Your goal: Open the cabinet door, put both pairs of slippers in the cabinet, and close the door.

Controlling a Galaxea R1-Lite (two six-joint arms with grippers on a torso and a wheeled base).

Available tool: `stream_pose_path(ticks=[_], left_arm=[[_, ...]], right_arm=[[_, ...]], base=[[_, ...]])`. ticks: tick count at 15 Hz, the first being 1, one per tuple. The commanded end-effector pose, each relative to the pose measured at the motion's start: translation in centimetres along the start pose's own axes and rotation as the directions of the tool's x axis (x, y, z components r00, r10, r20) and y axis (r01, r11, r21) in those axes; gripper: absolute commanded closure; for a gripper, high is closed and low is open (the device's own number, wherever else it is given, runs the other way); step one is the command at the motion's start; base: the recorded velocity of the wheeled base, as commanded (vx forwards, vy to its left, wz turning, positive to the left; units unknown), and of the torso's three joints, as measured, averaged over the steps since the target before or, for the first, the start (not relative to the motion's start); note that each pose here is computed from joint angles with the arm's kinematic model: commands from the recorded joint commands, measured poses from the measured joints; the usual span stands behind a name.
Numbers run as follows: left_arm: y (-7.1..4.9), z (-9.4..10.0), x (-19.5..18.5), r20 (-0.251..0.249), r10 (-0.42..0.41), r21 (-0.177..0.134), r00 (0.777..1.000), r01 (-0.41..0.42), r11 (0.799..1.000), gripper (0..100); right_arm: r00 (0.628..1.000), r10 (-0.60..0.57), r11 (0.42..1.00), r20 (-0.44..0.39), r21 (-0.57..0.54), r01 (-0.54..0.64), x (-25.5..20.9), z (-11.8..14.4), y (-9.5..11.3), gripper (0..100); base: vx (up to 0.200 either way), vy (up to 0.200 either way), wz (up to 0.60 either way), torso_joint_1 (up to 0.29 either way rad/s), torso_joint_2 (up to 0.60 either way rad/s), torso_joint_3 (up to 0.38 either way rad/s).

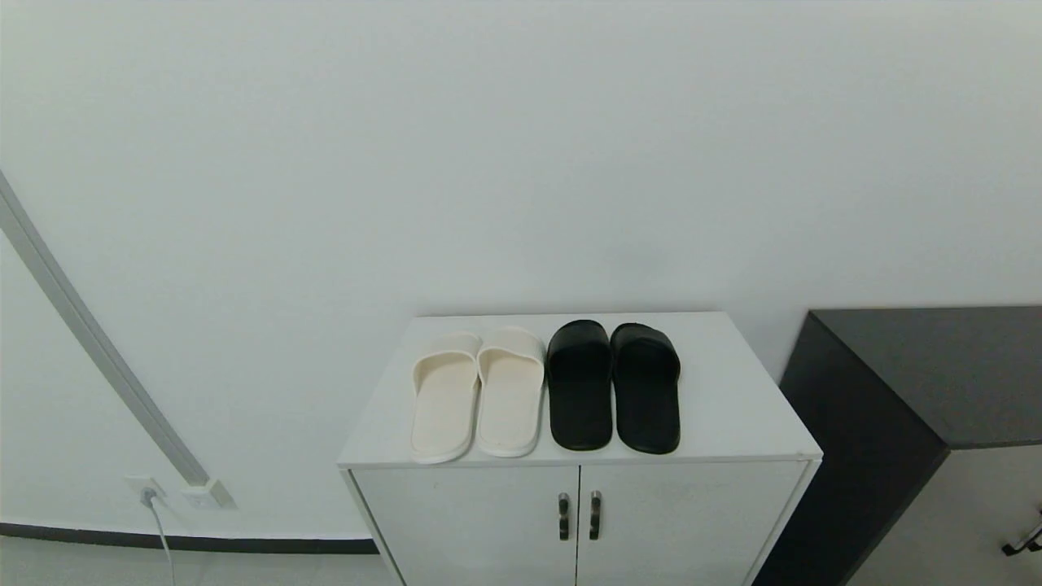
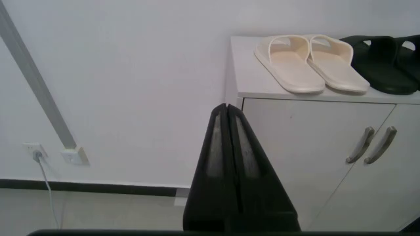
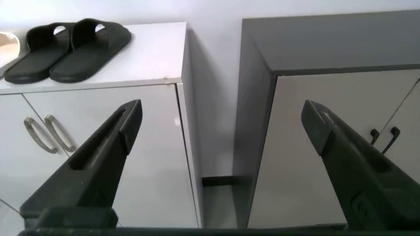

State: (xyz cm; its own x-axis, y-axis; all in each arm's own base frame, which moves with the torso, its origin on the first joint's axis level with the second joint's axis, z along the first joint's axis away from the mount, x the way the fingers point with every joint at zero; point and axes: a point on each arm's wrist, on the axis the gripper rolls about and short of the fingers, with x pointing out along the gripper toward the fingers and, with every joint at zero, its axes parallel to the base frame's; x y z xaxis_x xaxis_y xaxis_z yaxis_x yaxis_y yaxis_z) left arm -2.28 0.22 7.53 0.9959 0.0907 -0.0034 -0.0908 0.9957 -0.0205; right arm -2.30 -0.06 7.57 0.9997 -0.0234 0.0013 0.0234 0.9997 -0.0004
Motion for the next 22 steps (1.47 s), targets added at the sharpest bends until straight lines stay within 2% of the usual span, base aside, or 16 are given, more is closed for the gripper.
stream_pose_path(ticks=[1, 8, 9, 10, 11, 12, 13, 14, 15, 18, 22], left_arm=[[0.0, 0.0, 0.0, 0.000, 0.000, -0.001, 1.000, 0.000, 1.000, 100], [0.0, 0.0, 0.0, 0.000, 0.000, -0.004, 1.000, 0.000, 1.000, 100], [0.0, 0.0, 0.0, 0.000, 0.000, -0.002, 1.000, 0.000, 1.000, 100], [0.0, 0.0, 0.0, 0.000, 0.000, -0.002, 1.000, 0.000, 1.000, 100], [0.0, 0.0, 0.0, 0.000, 0.000, -0.002, 1.000, 0.000, 1.000, 100], [0.0, 0.0, 0.0, 0.000, 0.000, -0.002, 1.000, 0.000, 1.000, 100], [0.0, 0.0, 0.0, 0.000, 0.000, -0.002, 1.000, 0.000, 1.000, 100], [0.0, 0.0, 0.0, 0.000, 0.000, -0.002, 1.000, 0.000, 1.000, 100], [0.0, 0.0, 0.0, 0.000, 0.000, -0.002, 1.000, 0.000, 1.000, 100], [0.0, 0.0, 0.0, 0.000, 0.000, -0.002, 1.000, 0.000, 1.000, 100], [0.0, 0.0, 0.0, 0.000, -0.002, -0.002, 1.000, 0.002, 1.000, 100]], right_arm=[[1.000, 0.000, 1.000, 0.000, -0.003, 0.000, 0.0, 0.0, 0.0, 0], [1.000, -0.004, 1.000, 0.011, 0.005, 0.004, 0.0, 0.1, 0.0, 0], [0.990, -0.009, 0.999, 0.138, 0.045, 0.003, -0.8, 3.3, -0.1, 0], [0.985, -0.016, 0.992, 0.174, 0.125, -0.006, -1.4, 7.0, -0.1, 0], [0.993, -0.015, 0.992, 0.115, 0.129, 0.000, -0.9, 6.9, -0.1, 0], [0.993, 0.035, 0.995, -0.110, 0.093, -0.025, 0.5, 5.1, -0.1, 0], [0.974, 0.087, 0.994, -0.208, 0.085, -0.071, 1.4, 3.8, 0.0, 0], [0.955, 0.136, 0.989, -0.262, 0.084, -0.118, 2.6, 4.0, 0.1, 0], [0.938, 0.171, 0.985, -0.302, 0.090, -0.151, 4.0, 4.6, 0.4, 0], [0.922, 0.208, 0.978, -0.328, 0.085, -0.190, 9.5, 7.1, 1.7, 0], [0.905, 0.274, 0.962, -0.326, 0.082, -0.261, 15.1, 8.4, 4.3, 0]], base=[[0.000, 0.000, 0.00, 0.000, 0.00, 0.000], [0.000, 0.000, 0.00, 0.000, 0.00, 0.000], [0.000, 0.000, 0.00, 0.000, 0.00, 0.000], [0.000, 0.000, 0.00, 0.000, 0.00, 0.000], [0.000, 0.000, 0.00, 0.000, 0.00, 0.000], [0.000, 0.000, 0.00, 0.000, 0.00, 0.000], [0.000, 0.000, 0.00, 0.000, 0.00, 0.000], [0.000, 0.000, 0.00, 0.000, 0.00, 0.000], [0.000, 0.000, 0.00, 0.000, 0.00, 0.000], [0.000, 0.000, 0.00, 0.000, 0.00, 0.000], [0.000, 0.000, 0.00, 0.000, 0.00, 0.000]])
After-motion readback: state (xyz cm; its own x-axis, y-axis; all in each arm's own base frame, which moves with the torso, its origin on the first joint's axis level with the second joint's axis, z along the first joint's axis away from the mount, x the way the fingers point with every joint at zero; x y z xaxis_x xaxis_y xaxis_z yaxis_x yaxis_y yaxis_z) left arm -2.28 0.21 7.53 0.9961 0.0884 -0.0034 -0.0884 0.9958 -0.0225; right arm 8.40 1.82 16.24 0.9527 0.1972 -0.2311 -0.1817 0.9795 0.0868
